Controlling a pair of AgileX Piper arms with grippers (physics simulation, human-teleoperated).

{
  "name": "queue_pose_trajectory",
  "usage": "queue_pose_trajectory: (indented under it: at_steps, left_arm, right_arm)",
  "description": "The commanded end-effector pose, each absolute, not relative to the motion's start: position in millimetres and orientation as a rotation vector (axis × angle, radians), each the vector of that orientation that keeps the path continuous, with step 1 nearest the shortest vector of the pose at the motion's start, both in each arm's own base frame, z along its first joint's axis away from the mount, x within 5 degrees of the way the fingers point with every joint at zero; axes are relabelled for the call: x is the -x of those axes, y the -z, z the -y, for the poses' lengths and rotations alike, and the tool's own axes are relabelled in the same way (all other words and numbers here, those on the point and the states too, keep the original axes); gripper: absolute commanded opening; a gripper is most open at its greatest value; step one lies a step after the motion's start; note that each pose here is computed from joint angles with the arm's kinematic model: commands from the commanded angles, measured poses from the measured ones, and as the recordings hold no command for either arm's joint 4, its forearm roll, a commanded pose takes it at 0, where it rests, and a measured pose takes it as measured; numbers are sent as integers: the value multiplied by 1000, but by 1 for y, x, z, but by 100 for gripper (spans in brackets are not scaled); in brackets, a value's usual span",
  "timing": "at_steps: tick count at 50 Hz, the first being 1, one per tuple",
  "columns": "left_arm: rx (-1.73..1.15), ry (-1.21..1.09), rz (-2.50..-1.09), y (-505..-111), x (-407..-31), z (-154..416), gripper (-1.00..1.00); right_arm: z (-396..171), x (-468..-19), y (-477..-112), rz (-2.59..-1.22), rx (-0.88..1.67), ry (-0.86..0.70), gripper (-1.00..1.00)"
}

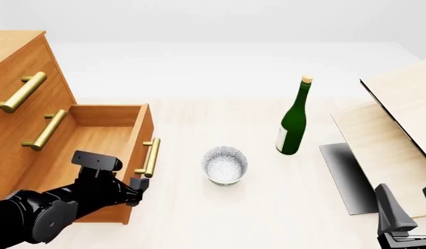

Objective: Put the bowl in the bottom drawer of the cabinet and close it.

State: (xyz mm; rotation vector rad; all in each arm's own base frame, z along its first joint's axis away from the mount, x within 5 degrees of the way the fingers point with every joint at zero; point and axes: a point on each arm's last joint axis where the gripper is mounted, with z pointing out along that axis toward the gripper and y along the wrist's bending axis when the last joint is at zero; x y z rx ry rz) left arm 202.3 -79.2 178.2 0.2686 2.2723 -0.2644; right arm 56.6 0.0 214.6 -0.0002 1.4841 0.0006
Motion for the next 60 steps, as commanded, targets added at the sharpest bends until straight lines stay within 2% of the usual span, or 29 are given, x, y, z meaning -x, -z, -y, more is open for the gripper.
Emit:
queue_pose_trajectory:
  at_steps: [1, 22, 60]
  left_arm:
    - [-325, 292, -2253, -182, -197, 87, 100]
    - [-324, 271, -2220, -191, -192, 80, 100]
    - [-320, 252, -2130, -223, -162, 62, 100]
  right_arm:
    - [0, -57, -214, -1484, 0, 0, 100]
    - [0, -57, -214, -1484, 0, 0, 100]
    - [0, -57, -214, -1485, 0, 0, 100]
